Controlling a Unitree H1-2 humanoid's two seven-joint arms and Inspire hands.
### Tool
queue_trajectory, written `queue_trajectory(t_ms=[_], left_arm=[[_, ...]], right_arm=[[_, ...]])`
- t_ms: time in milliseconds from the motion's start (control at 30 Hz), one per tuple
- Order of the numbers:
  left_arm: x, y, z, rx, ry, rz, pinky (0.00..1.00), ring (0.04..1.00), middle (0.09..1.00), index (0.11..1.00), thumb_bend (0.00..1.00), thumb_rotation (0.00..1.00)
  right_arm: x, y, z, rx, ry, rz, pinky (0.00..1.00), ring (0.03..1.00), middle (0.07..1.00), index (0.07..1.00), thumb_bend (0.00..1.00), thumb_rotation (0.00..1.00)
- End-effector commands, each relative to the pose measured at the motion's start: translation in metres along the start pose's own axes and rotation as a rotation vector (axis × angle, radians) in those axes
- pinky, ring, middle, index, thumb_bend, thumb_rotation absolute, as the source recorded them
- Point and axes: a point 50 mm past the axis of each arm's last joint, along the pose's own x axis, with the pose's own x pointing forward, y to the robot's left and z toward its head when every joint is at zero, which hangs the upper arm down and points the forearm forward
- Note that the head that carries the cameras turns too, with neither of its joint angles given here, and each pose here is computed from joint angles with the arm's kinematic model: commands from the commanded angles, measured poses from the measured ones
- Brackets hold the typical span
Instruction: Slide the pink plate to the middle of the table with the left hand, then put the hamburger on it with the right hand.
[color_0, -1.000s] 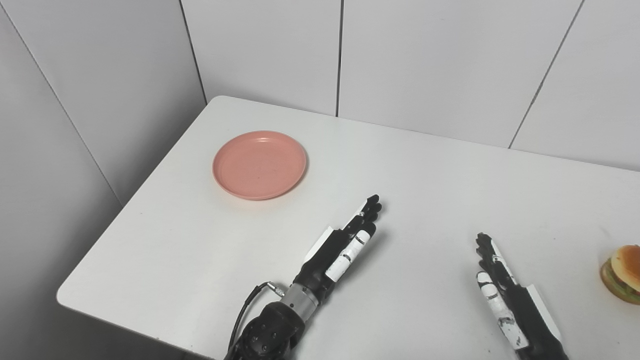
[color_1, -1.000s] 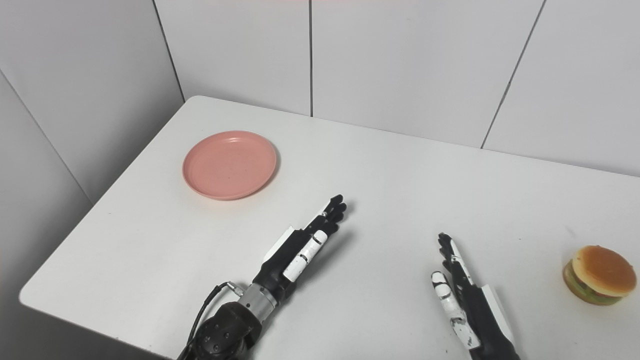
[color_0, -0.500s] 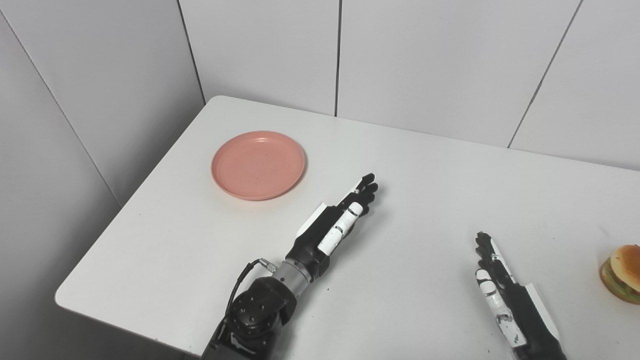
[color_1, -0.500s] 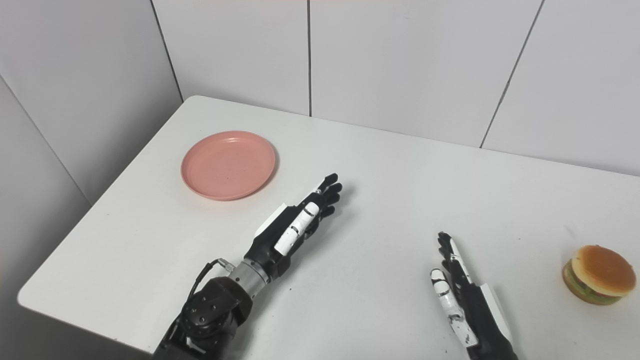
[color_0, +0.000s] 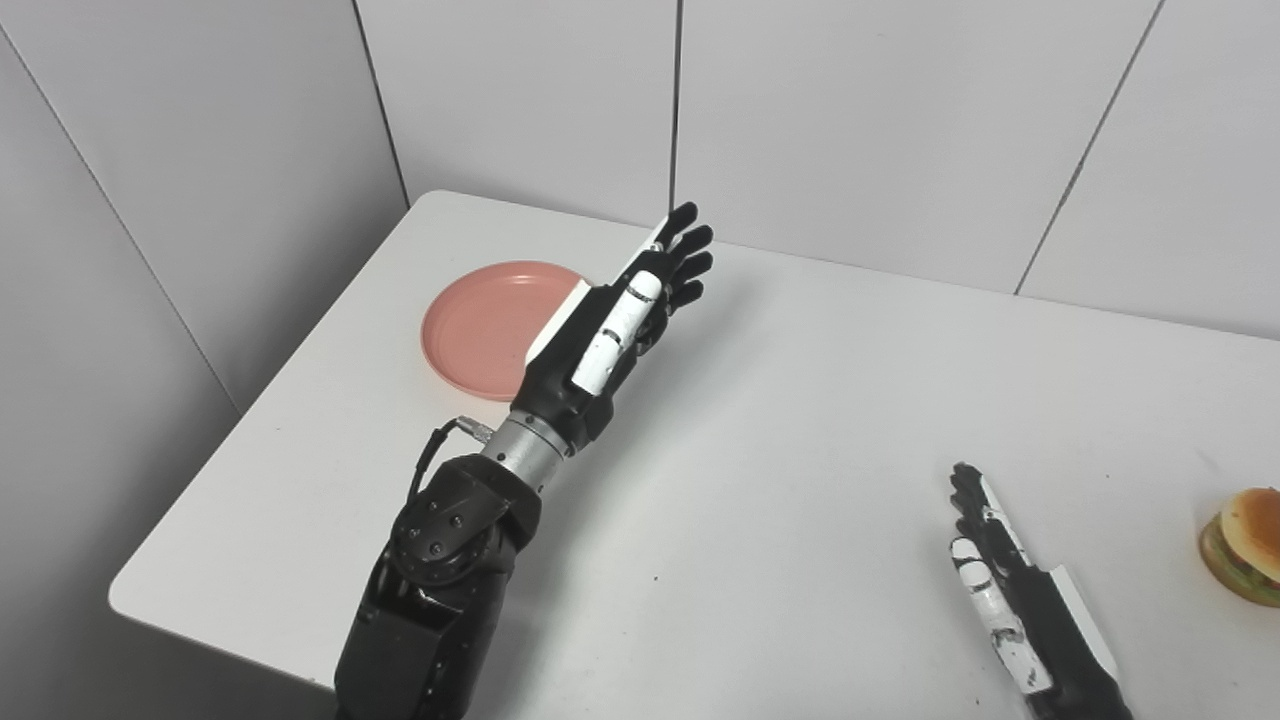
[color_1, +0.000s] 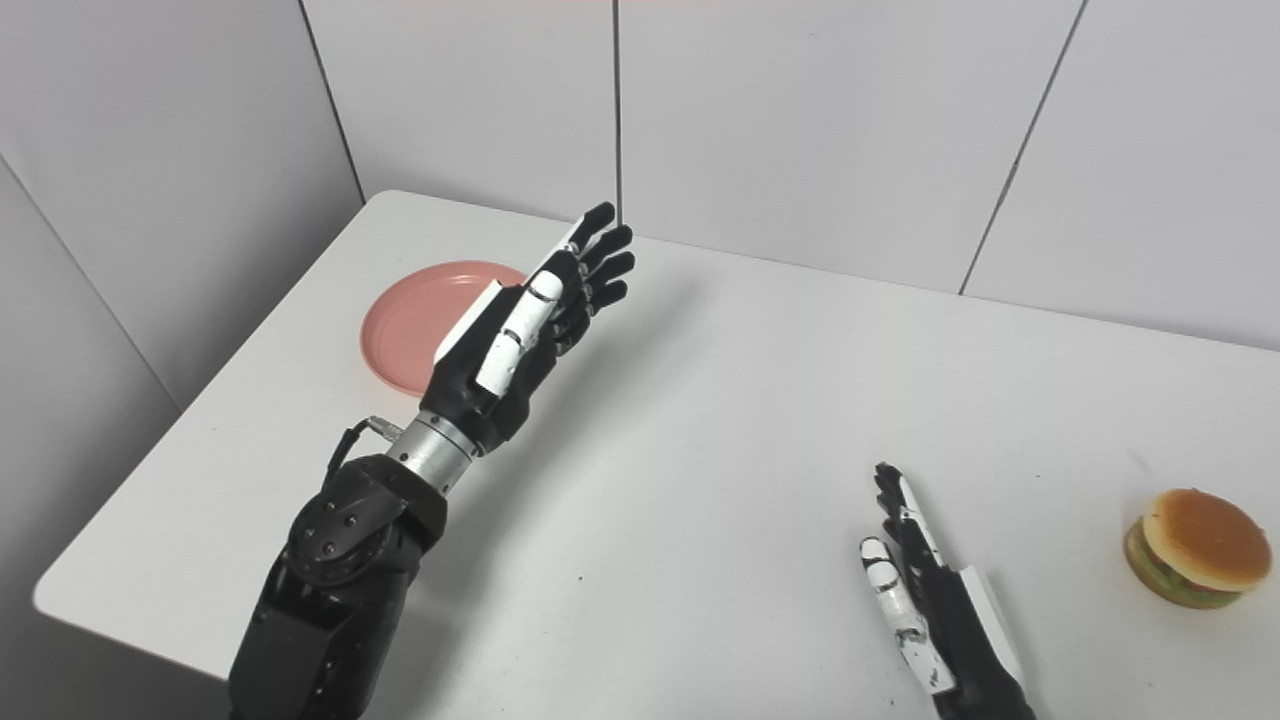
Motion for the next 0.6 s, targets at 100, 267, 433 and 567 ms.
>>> queue_trajectory(t_ms=[100,267,433,567], left_arm=[[0.015,0.019,0.031,0.043,-0.091,0.047,0.96,0.952,0.963,0.953,0.5,1.0],[0.023,0.046,0.036,0.04,-0.114,0.122,0.93,0.925,0.939,0.933,0.47,1.0],[0.028,0.077,0.039,0.041,-0.121,0.187,0.93,0.927,0.939,0.938,0.44,1.0],[0.032,0.102,0.043,0.047,-0.133,0.223,0.93,0.937,0.944,0.939,0.45,1.0]], right_arm=[[0.001,-0.001,0.001,0.001,0.013,0.001,1.0,0.997,0.992,0.987,0.03,1.0],[0.001,-0.002,0.001,0.01,0.013,0.006,1.0,1.0,0.999,0.994,0.01,1.0],[0.0,-0.002,0.002,-0.012,0.004,0.003,1.0,0.997,0.993,0.988,0.04,1.0],[0.0,-0.001,0.002,0.003,0.012,0.005,1.0,1.0,0.995,0.989,0.02,1.0]])
